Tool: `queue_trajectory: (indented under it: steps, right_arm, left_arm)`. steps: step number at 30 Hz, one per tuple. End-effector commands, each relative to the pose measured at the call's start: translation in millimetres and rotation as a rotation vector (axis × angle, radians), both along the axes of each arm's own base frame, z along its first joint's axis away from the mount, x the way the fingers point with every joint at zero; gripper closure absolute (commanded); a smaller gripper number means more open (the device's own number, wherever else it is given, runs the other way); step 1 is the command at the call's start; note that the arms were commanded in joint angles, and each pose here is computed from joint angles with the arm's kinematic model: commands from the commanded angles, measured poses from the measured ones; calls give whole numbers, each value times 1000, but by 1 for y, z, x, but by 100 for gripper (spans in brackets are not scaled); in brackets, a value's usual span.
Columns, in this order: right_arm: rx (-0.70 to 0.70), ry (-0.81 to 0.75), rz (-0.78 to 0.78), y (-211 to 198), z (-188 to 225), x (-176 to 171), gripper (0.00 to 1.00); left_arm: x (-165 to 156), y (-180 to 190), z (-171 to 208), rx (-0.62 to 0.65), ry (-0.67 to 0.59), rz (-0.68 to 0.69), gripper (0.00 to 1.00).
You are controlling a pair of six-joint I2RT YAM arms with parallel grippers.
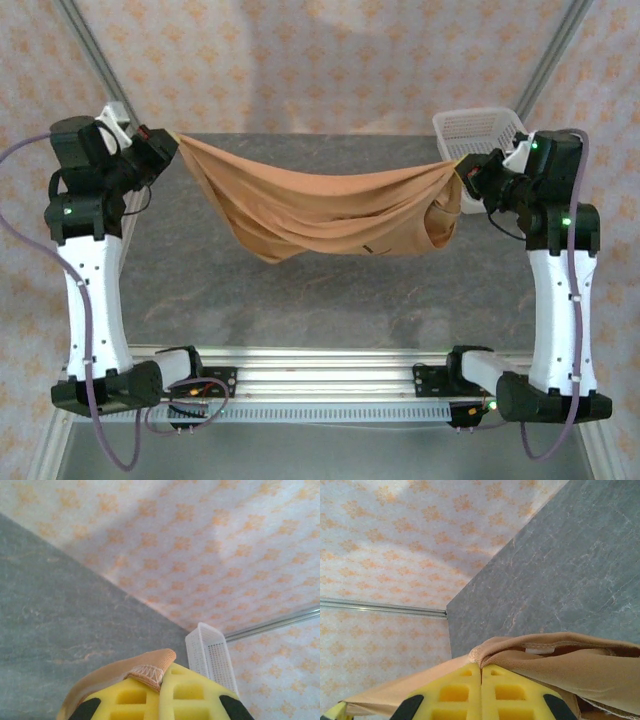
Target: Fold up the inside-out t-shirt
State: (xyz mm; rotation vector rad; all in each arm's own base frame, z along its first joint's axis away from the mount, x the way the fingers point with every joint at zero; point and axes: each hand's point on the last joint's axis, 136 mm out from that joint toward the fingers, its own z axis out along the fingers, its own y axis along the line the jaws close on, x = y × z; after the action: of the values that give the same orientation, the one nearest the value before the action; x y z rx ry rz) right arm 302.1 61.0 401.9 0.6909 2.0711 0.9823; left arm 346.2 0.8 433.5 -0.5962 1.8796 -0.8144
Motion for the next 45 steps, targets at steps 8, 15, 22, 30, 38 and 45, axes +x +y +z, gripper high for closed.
queue_trajectory:
  steps: [8, 15, 22, 30, 38, 45]
  right_arm:
    - [4, 305, -91, -21, -158, 100, 99]
    - [-182, 451, -119, -20, -221, 81, 60]
    - [-359, 521, 20, 38, -271, 54, 58]
    - [-357, 606, 95, 82, -338, 64, 76]
    - [-367, 659, 98, 69, -371, 25, 100]
    - [-342, 587, 3, 39, -362, -17, 100]
  left_arm:
    - [90, 5, -140, 47, 342, -25, 100]
    - [70, -32, -204, 318, 493, -54, 37]
    - [45, -120, -226, 389, 468, -254, 41]
    - [32, -184, -272, 336, 502, -373, 43]
    - [39, -281, -283, 544, 409, -739, 36]
    - [54, -351, -313, 790, 326, -996, 35]
